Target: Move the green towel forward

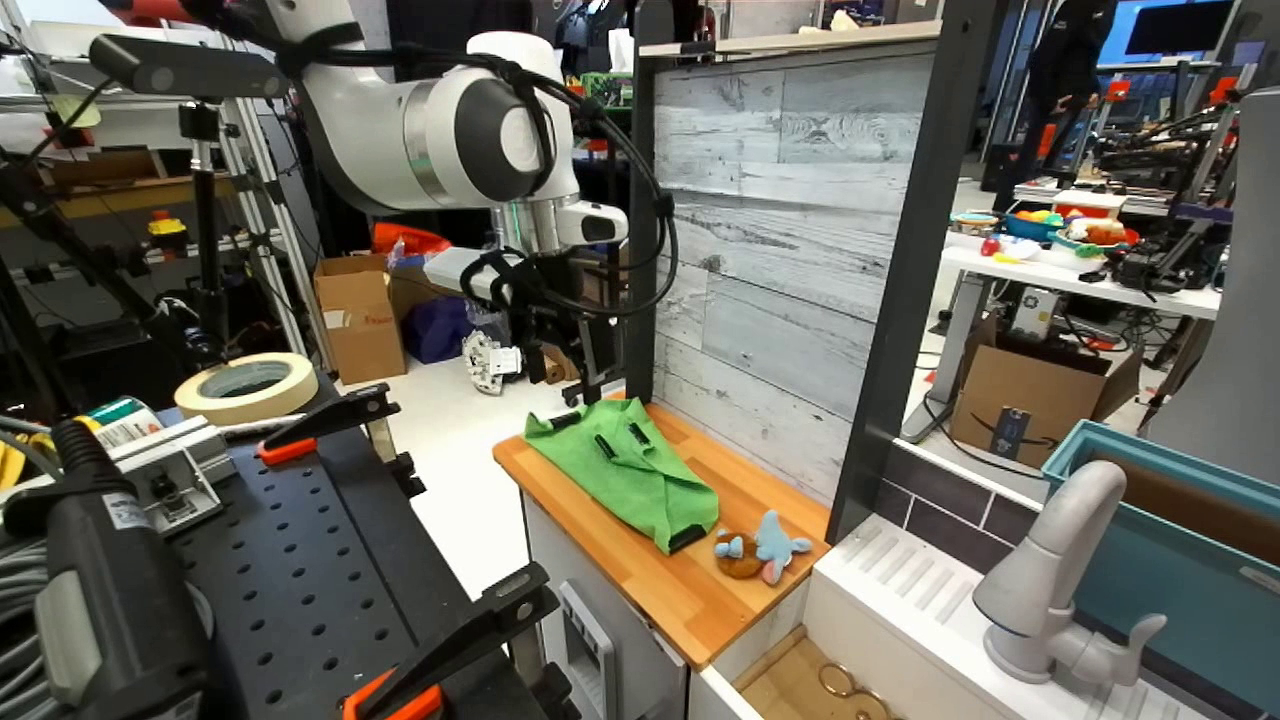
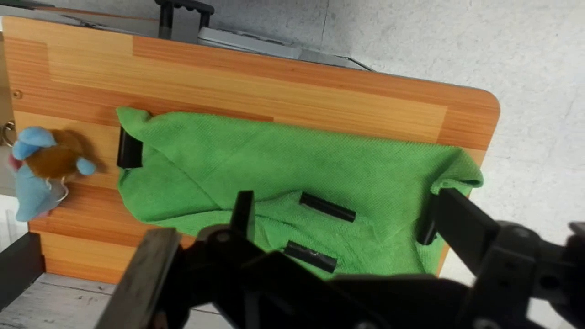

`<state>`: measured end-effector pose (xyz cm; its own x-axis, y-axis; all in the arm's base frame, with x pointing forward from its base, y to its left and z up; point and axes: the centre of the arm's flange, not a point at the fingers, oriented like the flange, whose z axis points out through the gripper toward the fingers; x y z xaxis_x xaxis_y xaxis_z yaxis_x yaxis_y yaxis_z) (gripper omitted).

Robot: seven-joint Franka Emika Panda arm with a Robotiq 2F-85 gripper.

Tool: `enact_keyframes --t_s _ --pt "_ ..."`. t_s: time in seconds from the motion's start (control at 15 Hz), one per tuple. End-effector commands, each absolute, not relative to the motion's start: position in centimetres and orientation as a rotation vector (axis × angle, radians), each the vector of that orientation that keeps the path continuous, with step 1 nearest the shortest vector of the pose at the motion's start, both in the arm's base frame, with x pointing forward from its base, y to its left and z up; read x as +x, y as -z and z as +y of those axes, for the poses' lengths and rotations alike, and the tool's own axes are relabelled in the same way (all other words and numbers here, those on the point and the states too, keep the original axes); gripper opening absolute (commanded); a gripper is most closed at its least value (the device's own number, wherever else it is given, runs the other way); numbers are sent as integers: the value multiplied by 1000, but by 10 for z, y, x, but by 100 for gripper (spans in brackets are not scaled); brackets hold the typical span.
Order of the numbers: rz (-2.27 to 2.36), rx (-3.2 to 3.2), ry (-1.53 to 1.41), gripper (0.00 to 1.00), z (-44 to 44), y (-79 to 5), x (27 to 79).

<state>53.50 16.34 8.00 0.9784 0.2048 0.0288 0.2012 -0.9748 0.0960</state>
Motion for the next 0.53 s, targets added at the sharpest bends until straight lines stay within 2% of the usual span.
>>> enact_keyframes --t_s 0.0,0.47 --pt "311 3033 -44 100 165 -74 536" --pt "313 3029 -25 100 167 -67 541"
